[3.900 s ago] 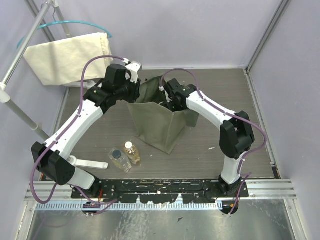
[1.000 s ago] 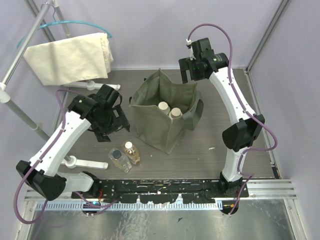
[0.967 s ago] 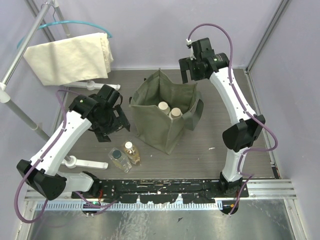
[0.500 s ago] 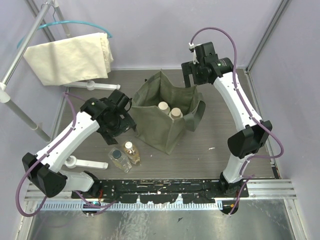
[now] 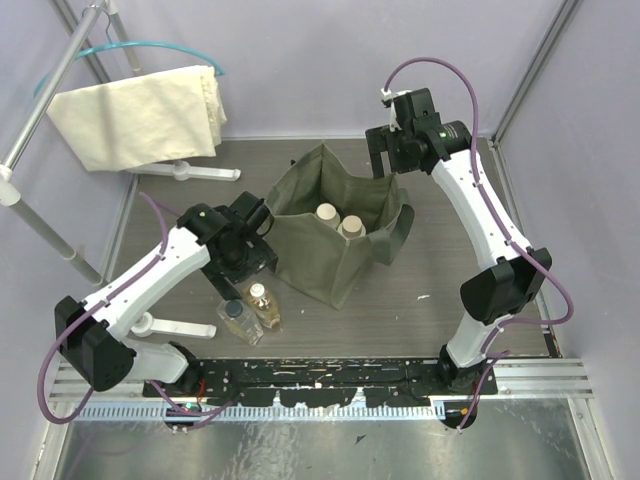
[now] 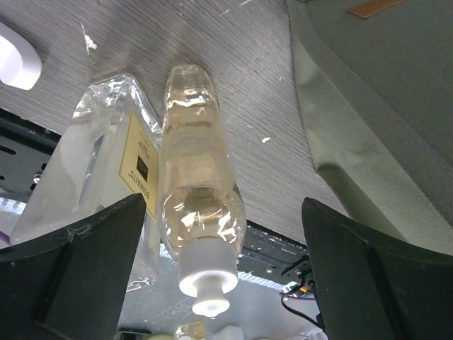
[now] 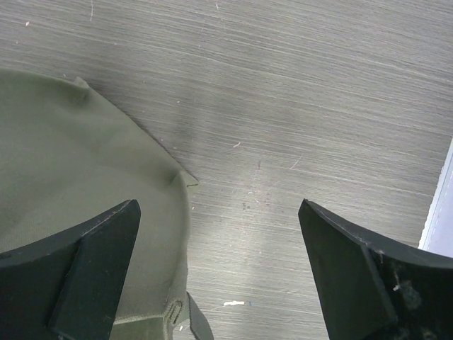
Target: Place the personal care products into the canvas bag
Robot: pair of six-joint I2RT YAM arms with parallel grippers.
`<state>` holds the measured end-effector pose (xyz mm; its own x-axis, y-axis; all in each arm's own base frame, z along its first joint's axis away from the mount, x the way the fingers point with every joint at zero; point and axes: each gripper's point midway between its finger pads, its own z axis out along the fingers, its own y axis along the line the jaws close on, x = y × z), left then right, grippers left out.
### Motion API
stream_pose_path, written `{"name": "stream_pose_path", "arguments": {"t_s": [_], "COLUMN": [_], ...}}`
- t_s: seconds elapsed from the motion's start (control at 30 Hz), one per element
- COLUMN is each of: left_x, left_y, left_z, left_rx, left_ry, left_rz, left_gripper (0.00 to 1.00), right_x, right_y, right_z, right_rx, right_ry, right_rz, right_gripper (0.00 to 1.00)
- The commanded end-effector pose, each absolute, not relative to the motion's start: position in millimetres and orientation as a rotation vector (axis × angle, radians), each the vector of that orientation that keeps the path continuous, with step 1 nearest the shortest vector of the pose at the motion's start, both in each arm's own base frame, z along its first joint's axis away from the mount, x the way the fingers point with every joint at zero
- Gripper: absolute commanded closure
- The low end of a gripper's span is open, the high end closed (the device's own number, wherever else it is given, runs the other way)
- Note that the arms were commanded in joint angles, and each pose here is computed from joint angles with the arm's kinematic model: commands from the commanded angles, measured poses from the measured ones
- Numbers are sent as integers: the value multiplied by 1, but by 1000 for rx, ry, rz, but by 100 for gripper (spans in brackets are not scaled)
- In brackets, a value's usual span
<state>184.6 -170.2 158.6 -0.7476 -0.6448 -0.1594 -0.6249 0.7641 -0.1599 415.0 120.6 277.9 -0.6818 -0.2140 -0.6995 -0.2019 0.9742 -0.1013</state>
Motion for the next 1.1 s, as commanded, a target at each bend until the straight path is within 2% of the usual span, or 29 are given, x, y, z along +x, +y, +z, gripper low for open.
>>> {"name": "stream_pose_path", "arguments": {"t_s": [0.0, 0.3, 0.53, 0.7, 0.9, 1.07], "left_x": [180, 168, 170, 174, 174, 177], "left_y": [-177, -189, -200, -205, -208, -210], "left_z": [154, 137, 127, 126, 125, 125], "left_rx": [-1037, -1078, -1109, -1105, -1103, -1099], "left_ry": [2755, 2793, 2781, 2771, 2773, 2763], "left_rz": [-136, -169, -217, -237, -251, -268], "left_gripper": [1, 3, 12, 30, 48, 68], "right_x": [409, 403, 397, 394, 393, 392], "right_y": [114, 112, 110, 109, 106, 104], "right_z": [301, 296, 292, 294, 297, 296], "right_rx": [-286, -294, -299, -298, -293, -295], "right_ry": [2269, 2284, 2294, 2287, 2280, 2281], "right_rz": [-29, -30, -34, -35, -47, -59], "right_gripper": [0, 0, 0, 0, 0, 0]}}
